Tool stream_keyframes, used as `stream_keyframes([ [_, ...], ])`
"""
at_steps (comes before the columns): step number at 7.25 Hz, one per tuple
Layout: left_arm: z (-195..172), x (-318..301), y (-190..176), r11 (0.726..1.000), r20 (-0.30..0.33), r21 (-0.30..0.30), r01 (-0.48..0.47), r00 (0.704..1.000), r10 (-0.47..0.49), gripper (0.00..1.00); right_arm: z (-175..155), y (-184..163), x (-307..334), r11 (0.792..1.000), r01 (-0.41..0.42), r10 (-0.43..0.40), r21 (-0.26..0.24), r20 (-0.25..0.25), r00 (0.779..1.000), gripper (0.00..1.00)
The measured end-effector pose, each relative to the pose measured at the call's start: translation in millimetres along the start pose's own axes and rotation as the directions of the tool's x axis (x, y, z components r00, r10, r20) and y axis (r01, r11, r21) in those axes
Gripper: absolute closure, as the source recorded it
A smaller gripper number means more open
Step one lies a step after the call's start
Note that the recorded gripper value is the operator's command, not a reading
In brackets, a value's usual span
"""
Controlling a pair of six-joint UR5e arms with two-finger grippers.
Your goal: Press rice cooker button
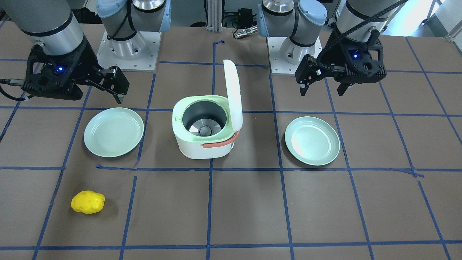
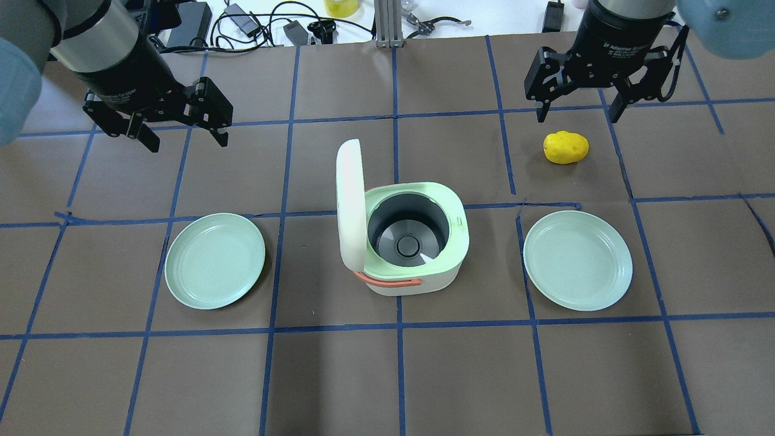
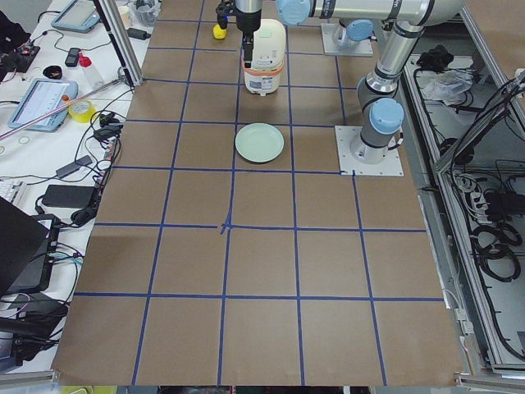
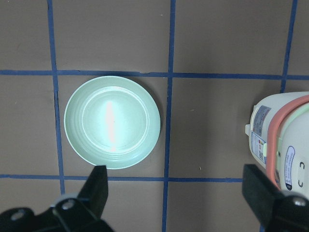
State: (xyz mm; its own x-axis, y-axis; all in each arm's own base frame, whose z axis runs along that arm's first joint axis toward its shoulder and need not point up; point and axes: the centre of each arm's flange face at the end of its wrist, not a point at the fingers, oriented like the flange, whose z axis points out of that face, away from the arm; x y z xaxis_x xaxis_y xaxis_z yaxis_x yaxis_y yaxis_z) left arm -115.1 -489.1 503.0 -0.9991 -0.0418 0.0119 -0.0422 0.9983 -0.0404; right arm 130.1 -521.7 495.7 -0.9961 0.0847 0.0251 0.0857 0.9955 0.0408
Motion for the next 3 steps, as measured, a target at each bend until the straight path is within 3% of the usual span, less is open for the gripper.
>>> stream_keyframes([
  [3,0.0,0.0,0.0,1.0,0.0,0.0,0.0,1.0,0.0,0.0,-3.9,4.5,-0.5,1.0,0.001,-0.001,0.004,0.004,1.0,0.0],
])
